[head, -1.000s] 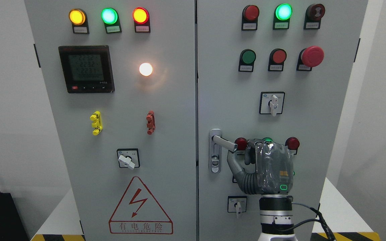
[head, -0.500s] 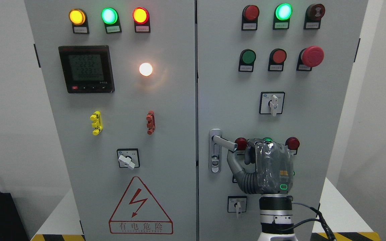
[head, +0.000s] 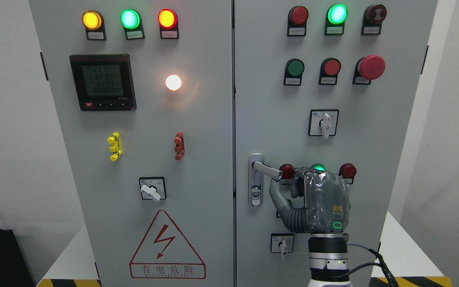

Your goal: Release door handle

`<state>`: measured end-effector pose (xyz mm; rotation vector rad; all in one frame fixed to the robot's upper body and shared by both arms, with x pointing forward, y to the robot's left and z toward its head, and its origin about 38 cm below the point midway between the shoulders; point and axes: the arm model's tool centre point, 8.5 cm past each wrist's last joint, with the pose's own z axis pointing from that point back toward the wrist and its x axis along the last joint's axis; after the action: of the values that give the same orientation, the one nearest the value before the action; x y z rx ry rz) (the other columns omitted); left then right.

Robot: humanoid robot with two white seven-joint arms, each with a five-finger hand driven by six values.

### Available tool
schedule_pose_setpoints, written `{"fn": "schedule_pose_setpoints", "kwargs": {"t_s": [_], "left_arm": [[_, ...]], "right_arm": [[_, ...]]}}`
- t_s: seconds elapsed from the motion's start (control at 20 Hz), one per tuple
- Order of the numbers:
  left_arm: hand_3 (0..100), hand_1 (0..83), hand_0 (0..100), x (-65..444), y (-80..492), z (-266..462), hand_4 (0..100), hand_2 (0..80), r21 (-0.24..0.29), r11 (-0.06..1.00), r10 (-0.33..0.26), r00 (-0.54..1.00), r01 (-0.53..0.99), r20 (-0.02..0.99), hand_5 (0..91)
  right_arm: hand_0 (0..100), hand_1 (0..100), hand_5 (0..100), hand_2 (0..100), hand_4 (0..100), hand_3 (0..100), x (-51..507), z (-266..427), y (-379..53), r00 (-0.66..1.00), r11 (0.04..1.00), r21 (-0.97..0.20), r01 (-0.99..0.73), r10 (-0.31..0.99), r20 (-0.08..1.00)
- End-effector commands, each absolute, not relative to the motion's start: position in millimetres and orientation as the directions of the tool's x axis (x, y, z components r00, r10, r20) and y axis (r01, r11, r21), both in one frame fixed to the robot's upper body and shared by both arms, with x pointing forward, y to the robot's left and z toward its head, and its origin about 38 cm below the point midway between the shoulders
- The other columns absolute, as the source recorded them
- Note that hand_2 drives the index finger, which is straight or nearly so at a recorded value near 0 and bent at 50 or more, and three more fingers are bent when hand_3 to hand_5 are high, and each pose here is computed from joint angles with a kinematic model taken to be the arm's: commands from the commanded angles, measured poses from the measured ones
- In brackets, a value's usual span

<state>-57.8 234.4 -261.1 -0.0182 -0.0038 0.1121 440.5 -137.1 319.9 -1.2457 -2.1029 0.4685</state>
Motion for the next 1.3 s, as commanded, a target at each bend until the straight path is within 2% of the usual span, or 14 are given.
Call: {"fn": "schedule_pose_setpoints", "kwargs": {"t_s": [0.0,0.45,0.65,0.7,0.75,0.8,0.85,0.9,0.95,1.0,1.05,1.1,1.2,1.25], "left_arm": [[0,38.9,12,-65,234,-260,0,0.0,-0.019,0.995,0.099,0.995,-0.099,-0.017,0.0],[0,38.9,12,-65,234,-260,0,0.0,-0.019,0.995,0.099,0.995,-0.099,-0.017,0.0],[0,38.9,12,-65,234,-260,0,0.0,-0.019,0.995,0.099,0.995,-0.099,-0.017,0.0],[0,38.9,12,-65,235,-260,0,0.0,-0.017,0.995,0.099,0.995,-0.099,-0.017,0.0],[0,38.9,12,-65,234,-260,0,0.0,-0.019,0.995,0.099,0.995,-0.099,-0.017,0.0],[0,38.9,12,-65,234,-260,0,0.0,-0.019,0.995,0.099,0.995,-0.099,-0.017,0.0],[0,38.9,12,-65,234,-260,0,0.0,-0.019,0.995,0.099,0.995,-0.099,-0.017,0.0],[0,38.9,12,-65,234,-260,0,0.0,-0.019,0.995,0.099,0.995,-0.099,-0.017,0.0],[0,38.9,12,-65,234,-260,0,0.0,-0.019,0.995,0.099,0.995,-0.099,-0.017,0.0],[0,38.9,12,-65,234,-260,0,0.0,-0.019,0.995,0.099,0.995,-0.099,-0.017,0.0],[0,38.9,12,-65,234,-260,0,0.0,-0.019,0.995,0.099,0.995,-0.099,-0.017,0.0],[0,38.9,12,-64,234,-260,0,0.0,-0.019,0.995,0.099,0.995,-0.099,-0.016,0.0],[0,38.9,12,-65,235,-260,0,0.0,-0.017,0.995,0.099,0.995,-0.099,-0.017,0.0],[0,38.9,12,-65,234,-260,0,0.0,-0.019,0.995,0.099,0.995,-0.099,-0.017,0.0]], "right_arm": [[47,55,100,93,100,100,440,314,-137,-0.343,0.483,-0.6,0.637,0.875,0.34],[47,55,100,93,100,100,432,310,-142,-0.36,0.479,-0.582,0.657,0.878,0.316],[48,56,100,91,97,100,418,298,-164,-0.384,0.44,-0.585,0.681,0.895,0.226],[49,56,99,88,96,100,414,295,-172,-0.386,0.424,-0.592,0.685,0.901,0.2],[50,55,96,78,92,100,411,293,-183,-0.375,0.403,-0.599,0.692,0.909,0.179],[51,55,95,76,90,100,407,289,-193,-0.368,0.389,-0.604,0.695,0.915,0.166],[53,53,87,67,83,99,404,286,-202,-0.371,0.38,-0.606,0.698,0.917,0.148],[55,51,73,57,72,81,400,285,-212,-0.377,0.374,-0.598,0.709,0.918,0.128],[55,50,70,53,68,77,396,282,-221,-0.381,0.371,-0.596,0.713,0.917,0.115],[54,47,58,45,57,68,393,279,-228,-0.387,0.371,-0.595,0.713,0.916,0.107],[54,44,43,37,45,54,390,274,-235,-0.387,0.368,-0.599,0.711,0.916,0.102],[54,43,37,34,42,51,388,272,-241,-0.388,0.368,-0.6,0.711,0.916,0.101],[52,35,14,19,19,26,384,269,-247,-0.416,0.406,-0.594,0.695,0.9,0.129],[50,33,12,17,17,24,382,268,-250,-0.433,0.43,-0.59,0.683,0.889,0.147]]}}
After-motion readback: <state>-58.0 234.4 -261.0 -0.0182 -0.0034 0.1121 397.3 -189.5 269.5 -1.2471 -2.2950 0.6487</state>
